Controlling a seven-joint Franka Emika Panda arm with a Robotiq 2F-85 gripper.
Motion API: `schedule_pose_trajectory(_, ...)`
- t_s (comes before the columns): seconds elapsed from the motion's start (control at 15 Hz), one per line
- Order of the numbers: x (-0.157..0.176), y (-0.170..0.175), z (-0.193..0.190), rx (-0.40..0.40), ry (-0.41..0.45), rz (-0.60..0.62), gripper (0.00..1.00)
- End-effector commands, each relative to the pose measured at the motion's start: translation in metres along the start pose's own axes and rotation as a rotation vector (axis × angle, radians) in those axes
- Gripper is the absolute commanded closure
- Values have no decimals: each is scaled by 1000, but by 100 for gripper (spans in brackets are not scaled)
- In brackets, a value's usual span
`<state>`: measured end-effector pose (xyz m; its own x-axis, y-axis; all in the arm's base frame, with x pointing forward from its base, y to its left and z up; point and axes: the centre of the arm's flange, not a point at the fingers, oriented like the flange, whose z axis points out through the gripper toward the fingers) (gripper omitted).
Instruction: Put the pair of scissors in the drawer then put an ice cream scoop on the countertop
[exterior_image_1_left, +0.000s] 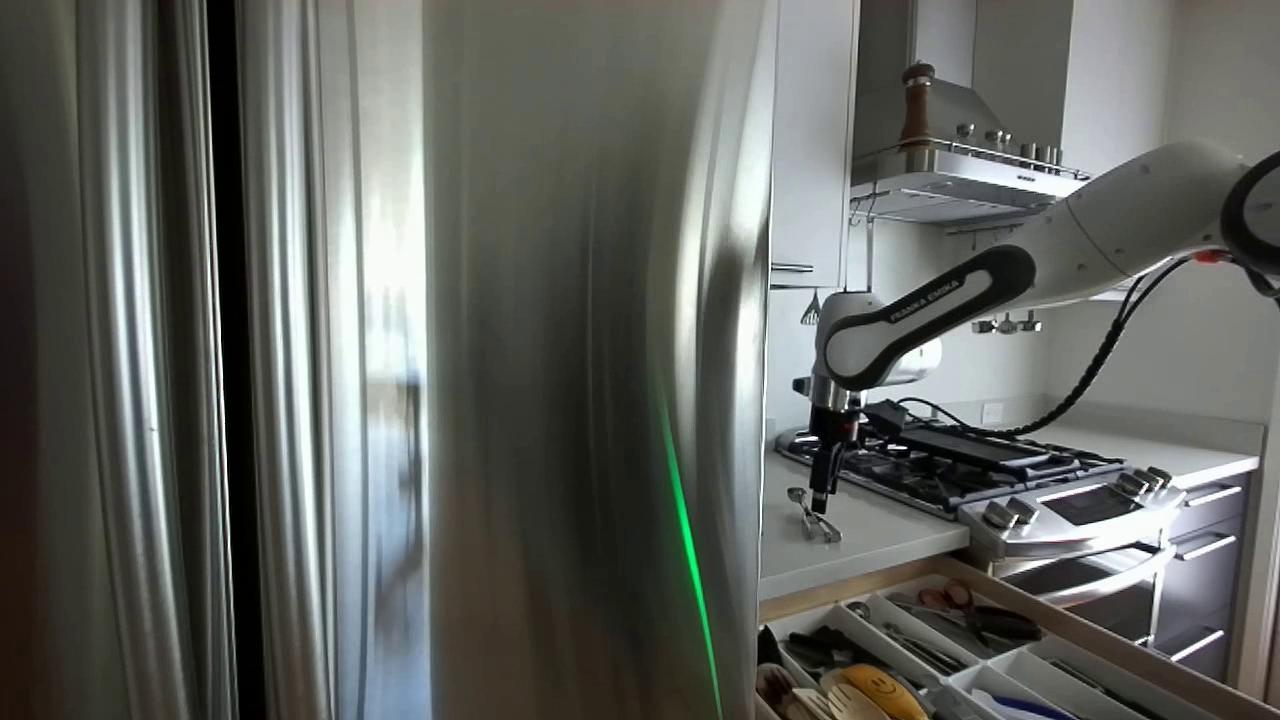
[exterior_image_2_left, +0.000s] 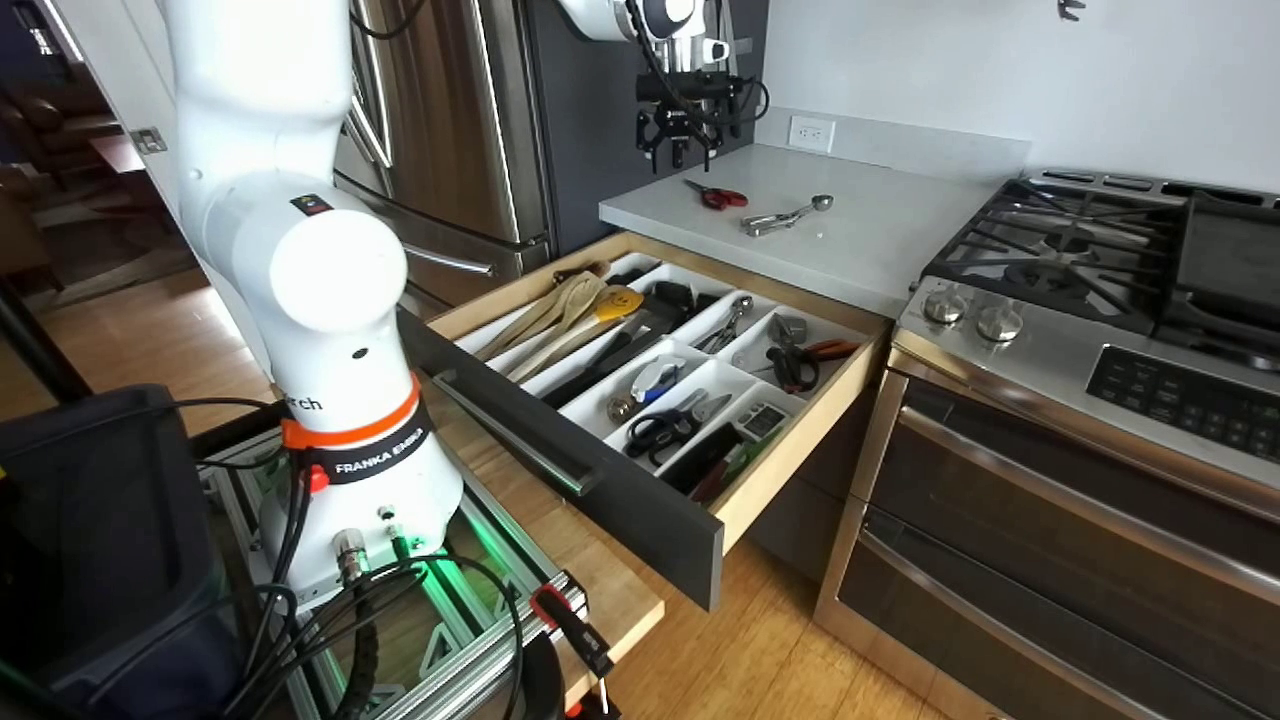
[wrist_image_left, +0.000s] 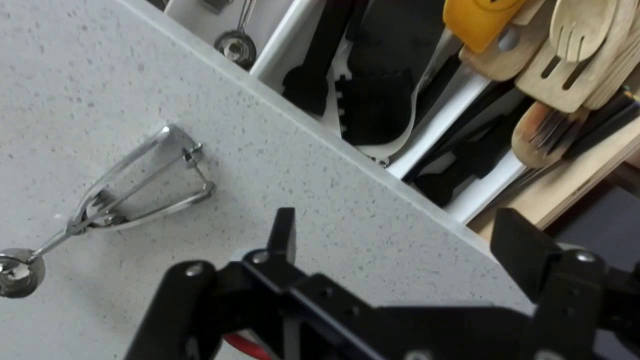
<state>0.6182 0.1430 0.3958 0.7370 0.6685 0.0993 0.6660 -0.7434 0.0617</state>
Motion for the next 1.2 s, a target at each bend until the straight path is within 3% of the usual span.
schedule_pose_trajectory(0.0, 9, 4, 1, 16, 19, 3, 0)
schedule_pose_trajectory(0.53, 14, 6, 1, 18, 29, 0, 0)
schedule_pose_trajectory(1.13, 67, 35, 58, 54, 75, -187, 0)
